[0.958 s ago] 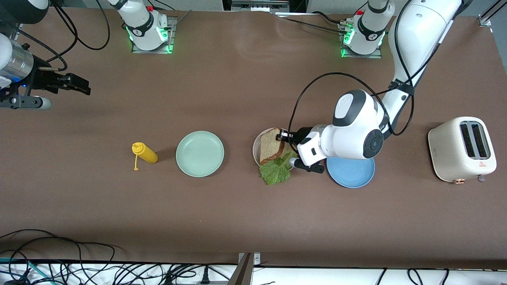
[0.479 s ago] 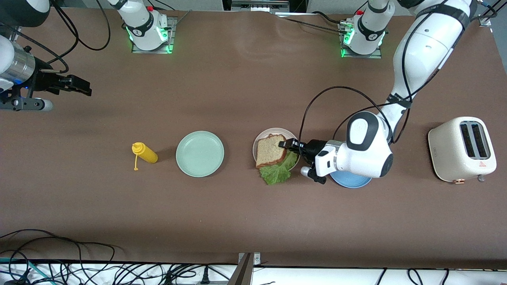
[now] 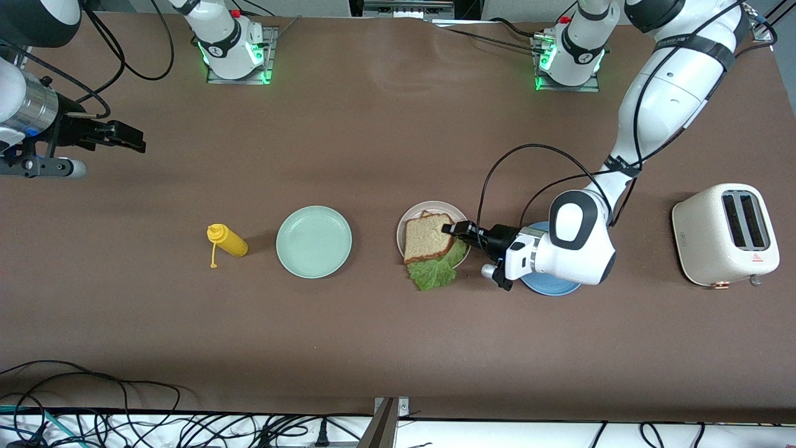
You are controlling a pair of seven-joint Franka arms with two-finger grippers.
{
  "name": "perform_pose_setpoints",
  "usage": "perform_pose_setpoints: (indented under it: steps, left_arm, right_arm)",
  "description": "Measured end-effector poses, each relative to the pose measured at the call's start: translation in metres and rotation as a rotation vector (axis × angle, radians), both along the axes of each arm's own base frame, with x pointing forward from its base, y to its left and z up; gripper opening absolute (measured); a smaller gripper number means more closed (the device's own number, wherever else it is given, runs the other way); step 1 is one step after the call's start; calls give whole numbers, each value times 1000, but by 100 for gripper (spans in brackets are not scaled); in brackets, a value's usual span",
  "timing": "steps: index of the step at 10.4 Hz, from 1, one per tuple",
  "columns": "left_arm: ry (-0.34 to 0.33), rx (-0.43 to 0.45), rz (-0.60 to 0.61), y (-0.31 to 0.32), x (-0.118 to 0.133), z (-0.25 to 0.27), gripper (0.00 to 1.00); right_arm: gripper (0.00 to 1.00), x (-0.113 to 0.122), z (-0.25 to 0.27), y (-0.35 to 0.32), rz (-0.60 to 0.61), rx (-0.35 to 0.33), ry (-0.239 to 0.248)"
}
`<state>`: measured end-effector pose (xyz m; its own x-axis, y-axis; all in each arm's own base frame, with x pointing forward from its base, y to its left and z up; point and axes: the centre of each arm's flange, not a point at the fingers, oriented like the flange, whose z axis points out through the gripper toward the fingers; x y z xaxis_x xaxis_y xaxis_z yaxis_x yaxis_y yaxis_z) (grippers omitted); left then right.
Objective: Make sandwich on beige plate with both arms
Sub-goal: 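Lay the toast slice onto the lettuce with the left gripper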
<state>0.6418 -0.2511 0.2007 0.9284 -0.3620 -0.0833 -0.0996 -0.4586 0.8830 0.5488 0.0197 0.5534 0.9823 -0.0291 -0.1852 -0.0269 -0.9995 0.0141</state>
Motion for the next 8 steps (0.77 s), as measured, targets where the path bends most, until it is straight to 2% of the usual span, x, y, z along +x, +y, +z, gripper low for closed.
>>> perform_pose_setpoints:
  steps: [2, 4, 8]
  left_arm:
    - [-4, -12, -16, 8, -7, -17, 10]
    - [8, -14, -13, 11, -9, -24, 18]
    - [4, -7, 11, 40, 1, -20, 69]
  right_arm:
    - [100, 0, 0, 0, 1, 0, 0]
    - [100, 0, -1, 1, 2, 0, 1]
    - [100, 3, -2, 1, 2, 1, -6]
